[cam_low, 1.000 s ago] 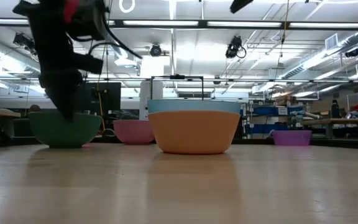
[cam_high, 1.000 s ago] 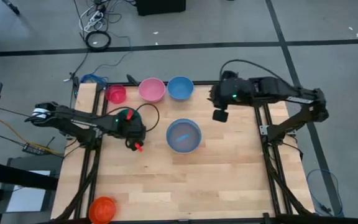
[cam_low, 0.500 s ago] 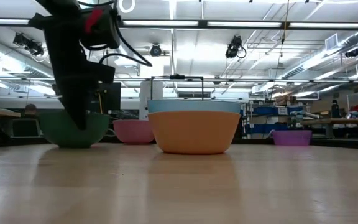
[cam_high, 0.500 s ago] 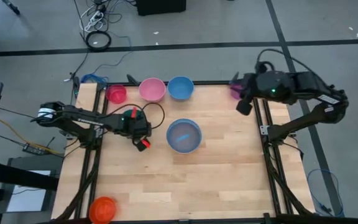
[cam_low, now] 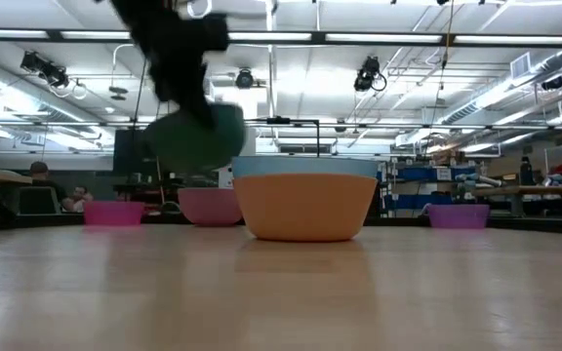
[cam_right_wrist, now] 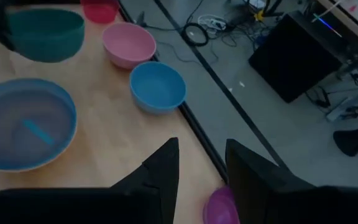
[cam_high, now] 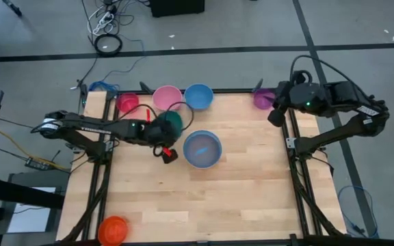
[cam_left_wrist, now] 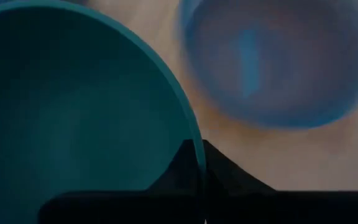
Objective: Nest bowls inside each other
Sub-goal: Stack the green bowl on top of the light blue bowl
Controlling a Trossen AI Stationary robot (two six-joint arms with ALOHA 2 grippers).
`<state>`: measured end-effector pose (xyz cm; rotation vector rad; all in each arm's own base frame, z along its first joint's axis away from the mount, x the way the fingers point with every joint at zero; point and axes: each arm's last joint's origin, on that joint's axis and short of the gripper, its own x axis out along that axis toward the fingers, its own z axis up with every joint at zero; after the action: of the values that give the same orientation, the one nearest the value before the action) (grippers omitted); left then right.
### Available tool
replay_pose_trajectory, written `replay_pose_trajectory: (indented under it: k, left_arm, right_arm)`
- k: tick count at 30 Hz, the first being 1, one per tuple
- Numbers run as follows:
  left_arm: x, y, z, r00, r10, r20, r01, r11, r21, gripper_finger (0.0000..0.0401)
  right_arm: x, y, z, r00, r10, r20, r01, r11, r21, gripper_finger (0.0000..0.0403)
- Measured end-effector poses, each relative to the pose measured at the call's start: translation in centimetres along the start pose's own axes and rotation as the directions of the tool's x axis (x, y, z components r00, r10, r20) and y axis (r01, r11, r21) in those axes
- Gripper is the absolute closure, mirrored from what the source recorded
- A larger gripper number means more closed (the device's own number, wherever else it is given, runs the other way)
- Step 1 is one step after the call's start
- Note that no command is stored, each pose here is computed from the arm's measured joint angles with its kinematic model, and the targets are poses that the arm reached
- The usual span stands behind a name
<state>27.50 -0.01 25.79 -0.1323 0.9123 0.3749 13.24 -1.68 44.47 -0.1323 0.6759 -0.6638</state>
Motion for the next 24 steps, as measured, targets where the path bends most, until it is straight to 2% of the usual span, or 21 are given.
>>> replay_pose_trajectory:
  k: [3, 7, 12, 18, 21, 24]
  left_arm:
    - [-0.7, -1.6, 2.1, 0.995, -0.096, 0.039, 0.092, 0.992, 0.089, 0.0397]
    - [0.8, -4.0, 3.9, 0.981, -0.196, -0.01, 0.194, 0.963, 0.187, 0.0397]
    - [4.2, -6.7, 4.8, 0.967, -0.226, -0.115, 0.249, 0.932, 0.264, 0.0397]
    - [5.6, -8.8, 6.1, 0.945, -0.296, -0.138, 0.324, 0.901, 0.29, 0.0397]
    - [5.5, -9.5, 6.2, 0.947, -0.298, -0.123, 0.322, 0.898, 0.3, 0.037]
    - [4.4, -9.8, 6.5, 0.956, -0.288, -0.06, 0.292, 0.907, 0.302, 0.032]
  right_arm:
    - [0.4, 0.2, -0.6, 1.0, -0.004, -0.018, 0.004, 1.0, -0.001, 0.0286]
    - [0.7, 0.4, -1.1, 1.0, -0.005, -0.028, 0.005, 1.0, -0.004, 0.0286]
    - [0.8, 0.4, -1.4, 0.999, -0.008, -0.033, 0.009, 1.0, 0.012, 0.0286]
    - [0.5, 0.2, -1.6, 1.0, -0.002, -0.03, 0.002, 1.0, 0.019, 0.0286]
    - [0.6, 0.4, -1.6, 0.998, 0.042, -0.051, -0.041, 0.999, 0.012, 0.0278]
    - [1.5, 1.1, -1.8, 0.994, 0.061, -0.086, -0.062, 0.998, -0.005, 0.0258]
